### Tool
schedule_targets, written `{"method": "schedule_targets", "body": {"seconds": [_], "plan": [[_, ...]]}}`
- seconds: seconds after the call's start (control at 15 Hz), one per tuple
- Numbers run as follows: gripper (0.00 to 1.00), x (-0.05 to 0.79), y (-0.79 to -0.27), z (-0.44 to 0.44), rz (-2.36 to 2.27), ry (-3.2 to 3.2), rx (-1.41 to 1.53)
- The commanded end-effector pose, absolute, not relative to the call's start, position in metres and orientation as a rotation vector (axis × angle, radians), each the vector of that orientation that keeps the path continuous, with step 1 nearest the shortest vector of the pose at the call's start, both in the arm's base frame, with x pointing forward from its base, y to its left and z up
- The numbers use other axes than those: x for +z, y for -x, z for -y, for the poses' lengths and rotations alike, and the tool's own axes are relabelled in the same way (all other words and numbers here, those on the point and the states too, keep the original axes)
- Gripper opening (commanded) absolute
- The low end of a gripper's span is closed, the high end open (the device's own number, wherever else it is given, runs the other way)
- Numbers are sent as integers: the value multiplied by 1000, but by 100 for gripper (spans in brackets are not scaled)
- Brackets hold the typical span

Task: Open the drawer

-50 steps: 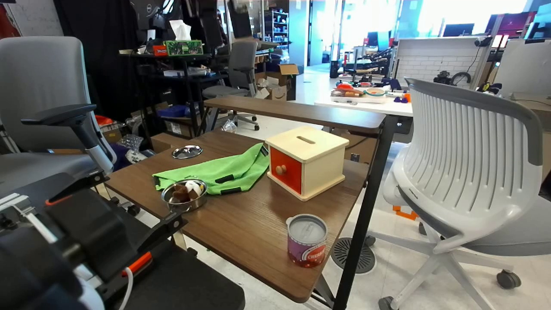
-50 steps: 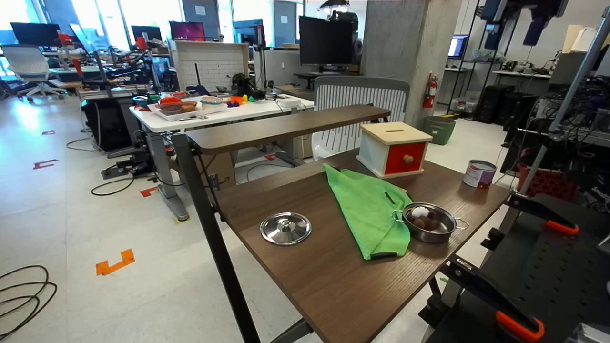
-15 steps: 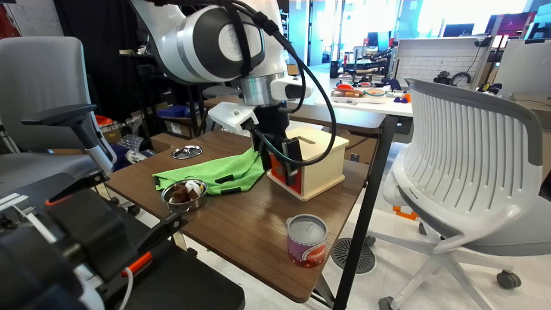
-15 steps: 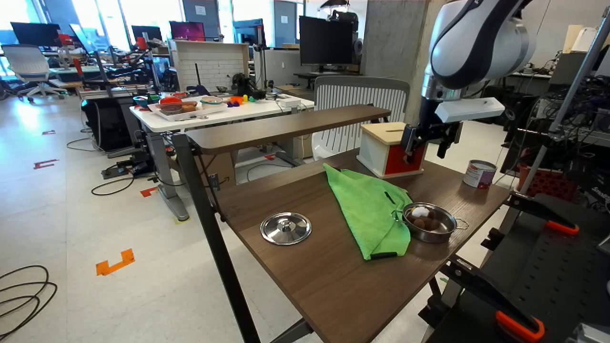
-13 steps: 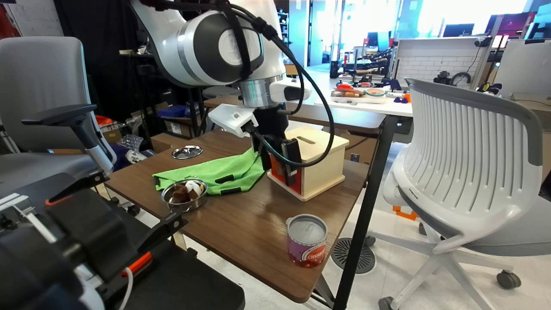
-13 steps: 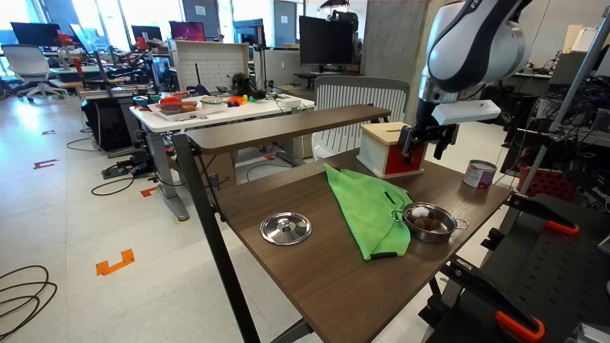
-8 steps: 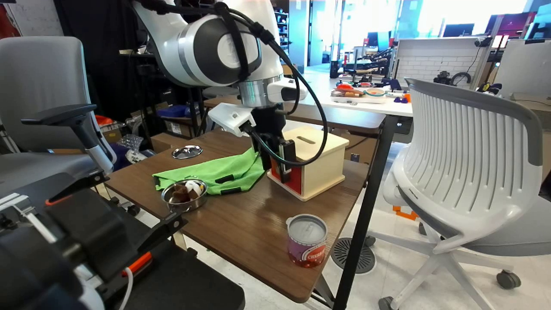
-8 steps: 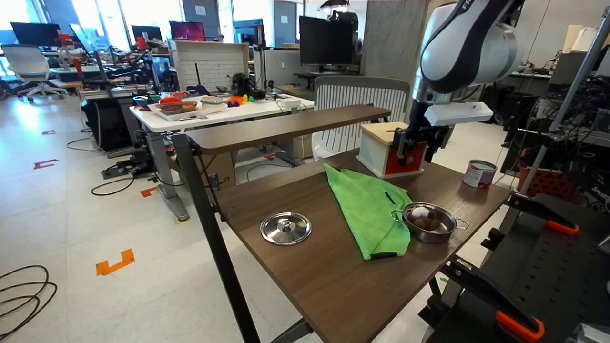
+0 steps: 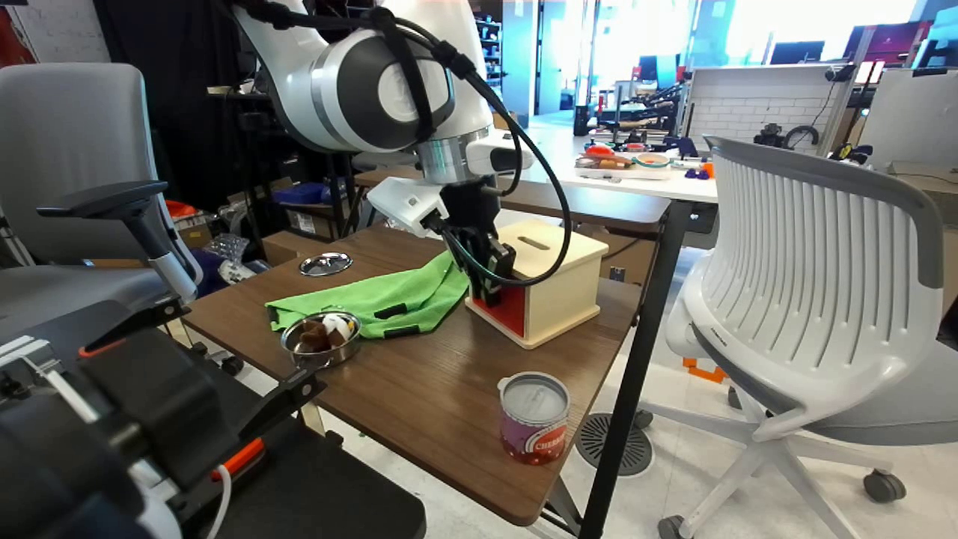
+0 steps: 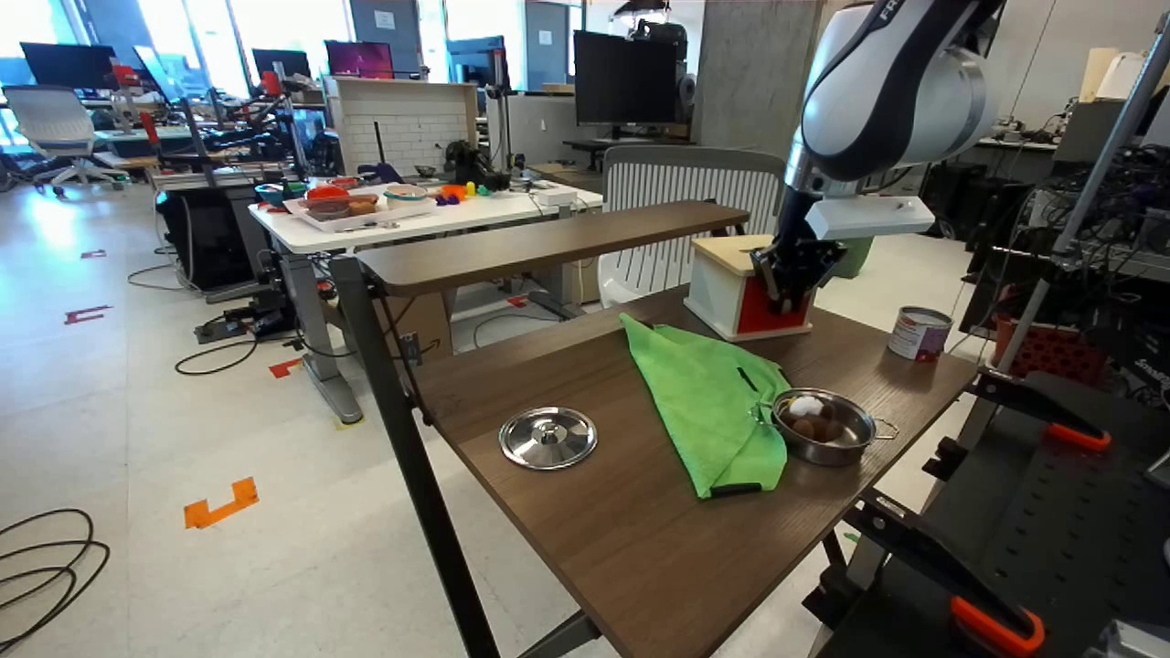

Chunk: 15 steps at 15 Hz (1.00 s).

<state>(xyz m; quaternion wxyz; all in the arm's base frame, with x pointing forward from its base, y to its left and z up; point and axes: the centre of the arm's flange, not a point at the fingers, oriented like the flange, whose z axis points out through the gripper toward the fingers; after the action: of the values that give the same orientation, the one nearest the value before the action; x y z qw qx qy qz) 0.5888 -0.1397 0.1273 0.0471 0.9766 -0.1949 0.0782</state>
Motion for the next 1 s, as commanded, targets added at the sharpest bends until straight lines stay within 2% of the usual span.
{"method": "schedule_targets", "body": {"seconds": [0.0,0.93], "plan": [[7,121,-595,142,593,-2968,296],[7,135,-559,133,493,-2995,145]]}}
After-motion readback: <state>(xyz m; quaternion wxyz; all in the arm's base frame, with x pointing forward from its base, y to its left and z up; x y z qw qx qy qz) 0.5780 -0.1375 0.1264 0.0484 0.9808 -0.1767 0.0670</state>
